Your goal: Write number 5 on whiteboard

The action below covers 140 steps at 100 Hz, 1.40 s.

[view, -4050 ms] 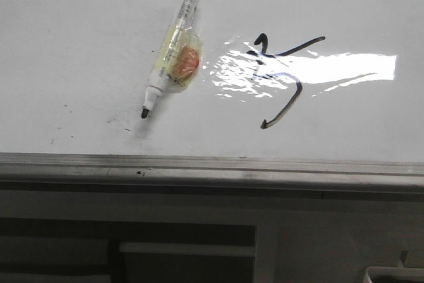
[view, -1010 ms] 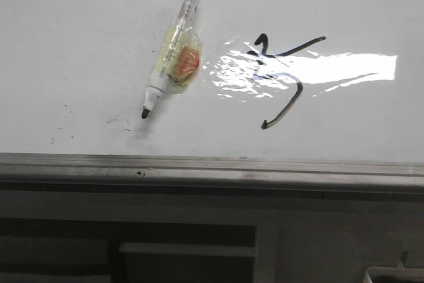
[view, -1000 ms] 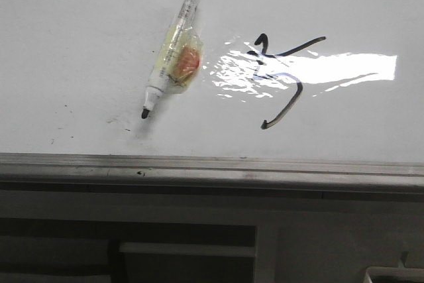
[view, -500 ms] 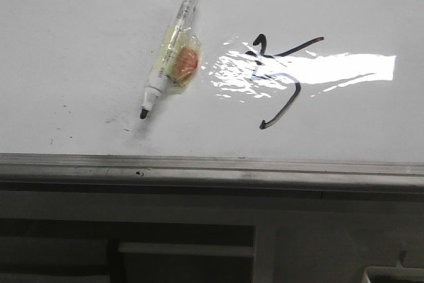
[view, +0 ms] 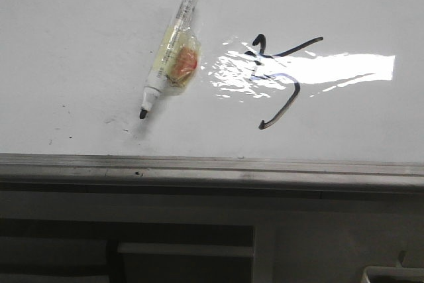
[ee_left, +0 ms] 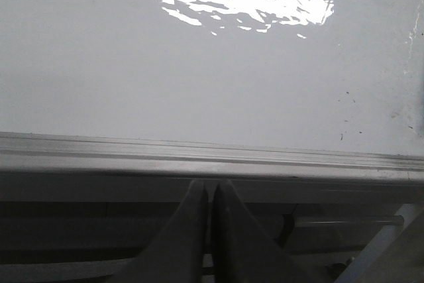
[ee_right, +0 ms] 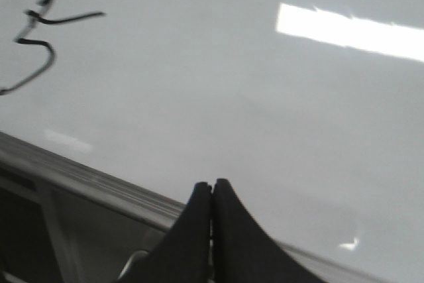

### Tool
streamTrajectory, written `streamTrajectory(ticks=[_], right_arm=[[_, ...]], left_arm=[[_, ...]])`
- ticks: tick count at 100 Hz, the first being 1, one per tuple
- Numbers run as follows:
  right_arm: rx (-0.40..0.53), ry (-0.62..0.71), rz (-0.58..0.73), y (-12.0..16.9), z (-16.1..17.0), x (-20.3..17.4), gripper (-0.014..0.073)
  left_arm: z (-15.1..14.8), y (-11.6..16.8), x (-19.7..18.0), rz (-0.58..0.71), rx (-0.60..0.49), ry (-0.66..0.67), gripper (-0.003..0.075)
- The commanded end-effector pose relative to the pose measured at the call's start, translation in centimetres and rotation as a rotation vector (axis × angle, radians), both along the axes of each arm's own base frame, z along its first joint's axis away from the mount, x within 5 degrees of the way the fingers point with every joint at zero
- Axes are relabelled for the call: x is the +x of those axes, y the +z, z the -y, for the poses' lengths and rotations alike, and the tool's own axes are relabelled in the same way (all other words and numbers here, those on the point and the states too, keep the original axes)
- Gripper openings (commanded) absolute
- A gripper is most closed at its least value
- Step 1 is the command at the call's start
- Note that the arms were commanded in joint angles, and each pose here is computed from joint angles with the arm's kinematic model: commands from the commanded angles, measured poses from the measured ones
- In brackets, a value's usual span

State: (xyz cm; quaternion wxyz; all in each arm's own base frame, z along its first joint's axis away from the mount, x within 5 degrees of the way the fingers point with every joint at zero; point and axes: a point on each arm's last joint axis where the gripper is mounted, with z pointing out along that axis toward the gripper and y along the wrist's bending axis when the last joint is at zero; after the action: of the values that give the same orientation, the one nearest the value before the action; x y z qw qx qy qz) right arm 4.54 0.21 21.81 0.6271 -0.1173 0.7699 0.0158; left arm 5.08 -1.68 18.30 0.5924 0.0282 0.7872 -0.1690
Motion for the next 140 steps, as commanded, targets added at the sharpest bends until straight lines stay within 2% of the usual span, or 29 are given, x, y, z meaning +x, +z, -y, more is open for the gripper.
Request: streamTrajectory(ticks=[1, 12, 27, 140], right_arm=[[0.078, -0.077, 0.090, -0.1, 0.0, 0.4, -0.0043], [0.071, -0.185, 0.034, -2.2, 0.5, 0.7, -0.0043], [0.068, -0.230, -0.024, -4.3, 0.7, 0.8, -0.0043], [0.068, -0.230, -0.022, -4.3, 0.7, 0.8, -0.0043]], left_arm=[[0.0, -0.2, 0.0, 0.047, -0.023, 0.004, -0.0020], [0.0, -0.2, 0.0, 0.047, -0.025, 0.004, -0.0020], [0.0, -0.2, 0.0, 0.047, -0.025, 0.004, -0.0020], [0.0, -0.2, 0.0, 0.047, -0.025, 0.004, -0.0020]])
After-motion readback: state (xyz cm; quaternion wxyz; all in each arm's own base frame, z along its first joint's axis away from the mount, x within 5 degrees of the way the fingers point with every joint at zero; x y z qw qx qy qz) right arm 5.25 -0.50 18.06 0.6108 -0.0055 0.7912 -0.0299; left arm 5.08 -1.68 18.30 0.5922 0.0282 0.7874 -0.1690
